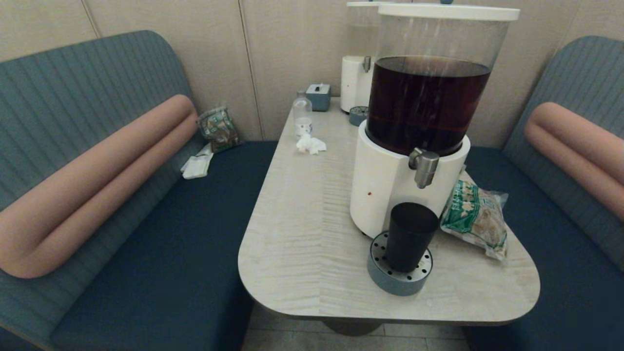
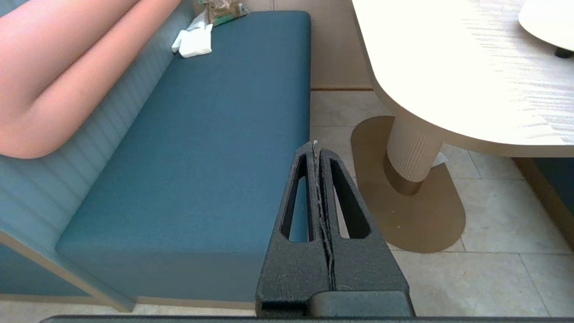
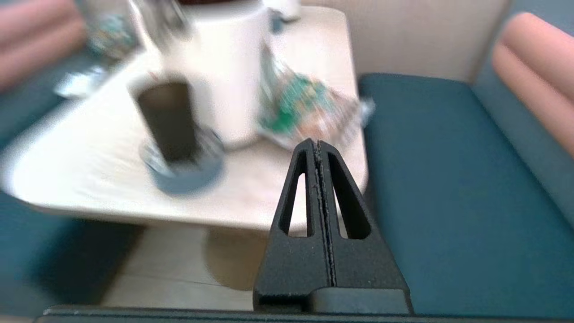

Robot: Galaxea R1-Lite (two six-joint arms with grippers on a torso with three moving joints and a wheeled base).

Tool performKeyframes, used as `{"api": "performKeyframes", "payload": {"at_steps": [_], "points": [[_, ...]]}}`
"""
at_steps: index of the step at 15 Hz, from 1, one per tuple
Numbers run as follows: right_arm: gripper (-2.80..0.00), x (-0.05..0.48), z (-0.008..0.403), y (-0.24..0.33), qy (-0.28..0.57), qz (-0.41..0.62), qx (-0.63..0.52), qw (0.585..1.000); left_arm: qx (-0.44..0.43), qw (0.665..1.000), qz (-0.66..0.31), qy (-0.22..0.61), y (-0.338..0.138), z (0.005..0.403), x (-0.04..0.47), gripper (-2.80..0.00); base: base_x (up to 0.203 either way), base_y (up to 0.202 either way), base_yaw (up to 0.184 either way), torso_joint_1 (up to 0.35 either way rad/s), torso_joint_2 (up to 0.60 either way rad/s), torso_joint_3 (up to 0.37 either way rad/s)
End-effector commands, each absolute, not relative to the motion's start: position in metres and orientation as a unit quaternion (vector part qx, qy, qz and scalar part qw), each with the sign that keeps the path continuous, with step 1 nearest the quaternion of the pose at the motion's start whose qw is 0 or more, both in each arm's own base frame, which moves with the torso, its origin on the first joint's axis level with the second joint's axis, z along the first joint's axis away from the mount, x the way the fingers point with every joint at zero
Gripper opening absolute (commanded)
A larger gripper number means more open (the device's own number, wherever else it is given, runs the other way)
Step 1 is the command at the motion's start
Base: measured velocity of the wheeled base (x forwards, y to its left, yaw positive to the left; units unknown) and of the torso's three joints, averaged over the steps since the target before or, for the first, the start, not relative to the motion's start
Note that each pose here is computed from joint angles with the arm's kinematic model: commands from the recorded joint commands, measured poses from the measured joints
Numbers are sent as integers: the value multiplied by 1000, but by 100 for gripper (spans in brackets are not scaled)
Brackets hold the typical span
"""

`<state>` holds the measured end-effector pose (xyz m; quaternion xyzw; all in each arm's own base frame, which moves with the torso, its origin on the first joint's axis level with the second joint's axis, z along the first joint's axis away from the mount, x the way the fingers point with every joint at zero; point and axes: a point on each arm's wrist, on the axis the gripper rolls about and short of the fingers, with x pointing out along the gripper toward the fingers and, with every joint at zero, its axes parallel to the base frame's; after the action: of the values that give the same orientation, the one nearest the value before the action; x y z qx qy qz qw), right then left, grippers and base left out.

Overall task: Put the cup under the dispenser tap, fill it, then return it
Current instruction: Turn on the faucet

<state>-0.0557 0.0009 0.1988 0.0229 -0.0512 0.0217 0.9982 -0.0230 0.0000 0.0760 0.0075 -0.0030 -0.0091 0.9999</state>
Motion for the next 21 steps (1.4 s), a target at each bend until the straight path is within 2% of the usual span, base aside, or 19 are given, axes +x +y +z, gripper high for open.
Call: {"api": "performKeyframes", "payload": {"at_steps": [1,3,6,10,13,17,21], "points": [[-280,-17,268,2,19,38,42,998,8,1000,-9,-2,0,76,-23,-280,0,0,0,0,0,0],[-280,23,316,3,86,67,69,992,8,1000,-9,-2,0,76,-23,-280,0,0,0,0,0,0],[-280,91,357,12,227,114,104,962,8,1000,-9,-2,0,76,-23,-280,0,0,0,0,0,0],[-280,176,361,43,368,81,73,923,8,1000,-9,-2,0,76,-23,-280,0,0,0,0,0,0],[-280,217,344,80,381,-19,-25,924,8,1000,-9,-2,0,76,-23,-280,0,0,0,0,0,0],[-280,229,341,124,352,32,-46,934,8,1000,-9,-2,0,76,-23,-280,0,0,0,0,0,0],[-280,245,336,144,330,59,-27,942,8,1000,-9,-2,0,76,-23,-280,0,0,0,0,0,0]]}}
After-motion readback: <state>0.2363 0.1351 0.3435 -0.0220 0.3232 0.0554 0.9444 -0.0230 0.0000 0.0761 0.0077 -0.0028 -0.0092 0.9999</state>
